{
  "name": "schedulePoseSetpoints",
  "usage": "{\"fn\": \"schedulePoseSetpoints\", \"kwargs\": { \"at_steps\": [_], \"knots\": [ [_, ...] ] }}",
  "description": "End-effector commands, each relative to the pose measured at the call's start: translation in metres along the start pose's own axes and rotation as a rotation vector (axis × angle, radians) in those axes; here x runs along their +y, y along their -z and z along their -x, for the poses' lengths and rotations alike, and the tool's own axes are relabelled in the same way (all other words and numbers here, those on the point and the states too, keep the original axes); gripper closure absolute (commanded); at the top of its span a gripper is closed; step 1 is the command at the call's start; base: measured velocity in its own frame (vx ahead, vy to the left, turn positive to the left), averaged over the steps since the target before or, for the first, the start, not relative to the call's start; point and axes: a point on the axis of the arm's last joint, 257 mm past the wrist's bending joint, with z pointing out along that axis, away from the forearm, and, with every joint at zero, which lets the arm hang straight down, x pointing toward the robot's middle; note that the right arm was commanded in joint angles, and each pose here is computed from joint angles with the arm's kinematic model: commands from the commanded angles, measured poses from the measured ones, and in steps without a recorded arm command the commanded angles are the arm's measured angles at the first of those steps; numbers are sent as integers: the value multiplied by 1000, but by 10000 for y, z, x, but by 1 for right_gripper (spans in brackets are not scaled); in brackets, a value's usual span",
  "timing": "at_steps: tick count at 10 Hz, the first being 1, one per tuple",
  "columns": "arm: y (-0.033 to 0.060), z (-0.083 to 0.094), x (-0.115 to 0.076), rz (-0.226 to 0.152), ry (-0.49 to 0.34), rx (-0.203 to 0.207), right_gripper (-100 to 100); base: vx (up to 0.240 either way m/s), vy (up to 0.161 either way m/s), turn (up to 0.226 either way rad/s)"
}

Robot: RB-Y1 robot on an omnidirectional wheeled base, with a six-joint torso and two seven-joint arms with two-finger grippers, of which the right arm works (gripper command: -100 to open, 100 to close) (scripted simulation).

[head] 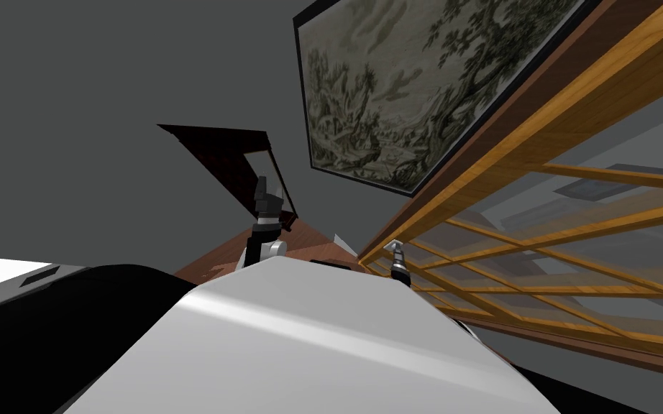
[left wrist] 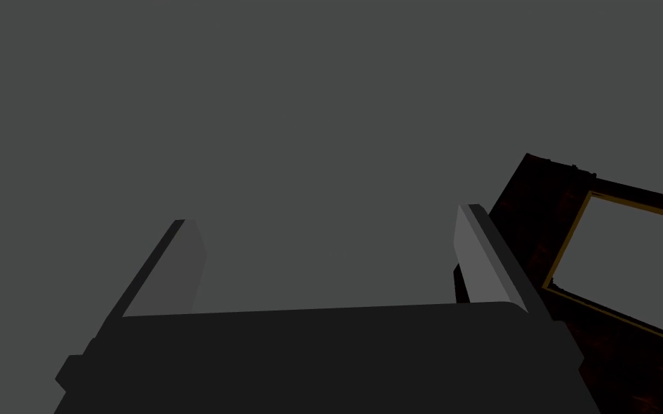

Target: Pull the door open

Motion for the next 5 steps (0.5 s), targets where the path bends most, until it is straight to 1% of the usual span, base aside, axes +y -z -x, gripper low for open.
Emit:
{"fn": "schedulePoseSetpoints", "kwargs": {
  "at_steps": [1, 2, 3, 4, 5],
  "knots": [
    [14, -54, -11, -6, -43, 7, 100, -32, -16, 14],
    [6, -67, -2, -6, -81, 7, 100, -33, -12, 19],
    [6, -67, -2, -6, -88, 7, 100, -27, -9, 11],
    [-2, -81, 7, -6, -128, 7, 100, -27, -11, 14],
    [-2, -81, 7, -6, -134, 7, 100, -25, -10, 9]
  ]
}}
